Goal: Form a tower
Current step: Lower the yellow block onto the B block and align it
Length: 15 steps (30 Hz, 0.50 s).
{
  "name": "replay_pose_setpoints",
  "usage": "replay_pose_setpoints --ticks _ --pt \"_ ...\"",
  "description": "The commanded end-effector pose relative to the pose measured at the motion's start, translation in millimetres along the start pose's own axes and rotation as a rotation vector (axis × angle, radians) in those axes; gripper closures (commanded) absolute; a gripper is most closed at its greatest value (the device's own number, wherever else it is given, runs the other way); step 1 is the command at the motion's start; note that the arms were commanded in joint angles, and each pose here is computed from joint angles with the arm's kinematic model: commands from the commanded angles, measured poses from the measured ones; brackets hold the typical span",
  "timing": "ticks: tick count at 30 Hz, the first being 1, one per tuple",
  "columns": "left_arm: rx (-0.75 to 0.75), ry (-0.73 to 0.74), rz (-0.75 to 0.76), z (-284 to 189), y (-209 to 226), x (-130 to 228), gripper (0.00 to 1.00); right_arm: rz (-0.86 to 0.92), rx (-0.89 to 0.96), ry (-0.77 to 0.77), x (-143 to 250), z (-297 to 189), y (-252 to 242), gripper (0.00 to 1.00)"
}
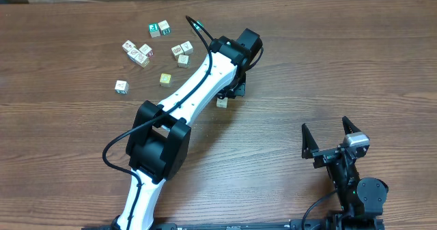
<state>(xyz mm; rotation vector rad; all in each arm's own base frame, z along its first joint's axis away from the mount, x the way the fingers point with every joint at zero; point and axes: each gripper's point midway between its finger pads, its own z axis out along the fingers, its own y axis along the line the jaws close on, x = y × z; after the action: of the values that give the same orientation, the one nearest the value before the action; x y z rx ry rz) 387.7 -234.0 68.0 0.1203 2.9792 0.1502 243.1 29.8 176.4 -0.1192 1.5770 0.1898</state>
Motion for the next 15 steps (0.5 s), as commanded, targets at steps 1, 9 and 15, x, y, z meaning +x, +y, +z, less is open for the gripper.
replay_pose_setpoints --ticks 1,9,15 --pt "0.014 -0.016 0.014 -6 -2 -5 0.88 0.002 0.006 -0.003 2 0 -1 0.00" --pt "0.008 -0.007 0.016 -1 -1 -2 0.86 0.002 0.006 -0.003 2 0 -1 0.00" --pt "0.009 -0.008 0.016 5 -2 -1 0.86 0.002 0.006 -0.003 2 0 -1 0.00"
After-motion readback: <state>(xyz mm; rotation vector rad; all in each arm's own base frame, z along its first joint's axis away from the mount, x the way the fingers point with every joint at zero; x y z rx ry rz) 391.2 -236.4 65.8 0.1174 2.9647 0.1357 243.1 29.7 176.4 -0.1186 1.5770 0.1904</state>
